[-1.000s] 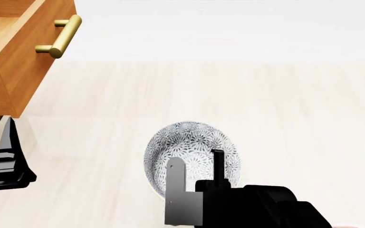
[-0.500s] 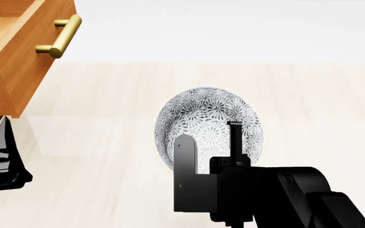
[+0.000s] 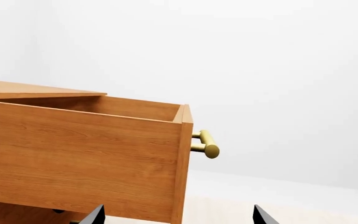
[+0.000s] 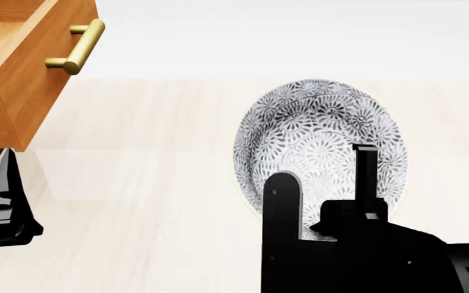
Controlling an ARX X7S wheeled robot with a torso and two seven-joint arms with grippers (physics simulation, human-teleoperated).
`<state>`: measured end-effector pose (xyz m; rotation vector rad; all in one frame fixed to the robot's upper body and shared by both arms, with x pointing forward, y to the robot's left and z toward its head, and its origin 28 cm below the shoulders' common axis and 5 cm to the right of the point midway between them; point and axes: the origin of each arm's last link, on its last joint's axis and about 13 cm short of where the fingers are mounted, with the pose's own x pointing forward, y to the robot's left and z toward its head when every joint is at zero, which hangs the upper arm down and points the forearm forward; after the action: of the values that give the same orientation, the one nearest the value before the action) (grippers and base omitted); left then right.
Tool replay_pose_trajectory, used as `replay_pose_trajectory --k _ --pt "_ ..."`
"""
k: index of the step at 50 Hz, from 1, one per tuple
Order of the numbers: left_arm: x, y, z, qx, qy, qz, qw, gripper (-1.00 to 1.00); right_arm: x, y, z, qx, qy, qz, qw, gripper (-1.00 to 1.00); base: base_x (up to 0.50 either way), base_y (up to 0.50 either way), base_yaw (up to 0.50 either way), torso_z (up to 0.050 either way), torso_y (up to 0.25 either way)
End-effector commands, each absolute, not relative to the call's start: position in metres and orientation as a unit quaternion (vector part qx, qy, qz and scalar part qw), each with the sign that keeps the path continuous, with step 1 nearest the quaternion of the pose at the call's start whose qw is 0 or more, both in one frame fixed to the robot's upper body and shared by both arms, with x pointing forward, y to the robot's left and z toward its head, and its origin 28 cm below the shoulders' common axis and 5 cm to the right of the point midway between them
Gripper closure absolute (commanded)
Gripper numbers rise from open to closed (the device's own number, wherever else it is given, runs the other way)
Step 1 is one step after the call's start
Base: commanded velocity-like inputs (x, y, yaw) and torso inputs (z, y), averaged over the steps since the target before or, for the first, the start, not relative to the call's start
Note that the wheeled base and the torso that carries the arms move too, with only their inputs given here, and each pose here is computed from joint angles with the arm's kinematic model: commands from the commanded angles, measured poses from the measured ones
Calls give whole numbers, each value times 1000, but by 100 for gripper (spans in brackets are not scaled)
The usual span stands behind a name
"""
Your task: Put the bowl on the plate.
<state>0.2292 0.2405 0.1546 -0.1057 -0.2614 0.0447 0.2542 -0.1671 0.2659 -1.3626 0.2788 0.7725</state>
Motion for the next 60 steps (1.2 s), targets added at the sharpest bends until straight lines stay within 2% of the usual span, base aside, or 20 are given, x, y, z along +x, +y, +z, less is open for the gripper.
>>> replay_pose_trajectory --k 1,21,43,60 --pt "228 240 158 -55 -134 13 989 -100 207 -181 265 -619 118 315 709 100 0 0 0 0 0" --pt "228 243 155 -53 -129 19 990 -100 144 -225 227 -588 196 241 747 100 0 0 0 0 1" --pt "229 244 155 -59 -128 20 990 -100 123 -237 165 -540 264 229 765 100 0 0 0 0 0" --pt "229 244 154 -60 -127 23 990 -100 118 -251 146 -525 296 201 772 100 0 0 0 0 1"
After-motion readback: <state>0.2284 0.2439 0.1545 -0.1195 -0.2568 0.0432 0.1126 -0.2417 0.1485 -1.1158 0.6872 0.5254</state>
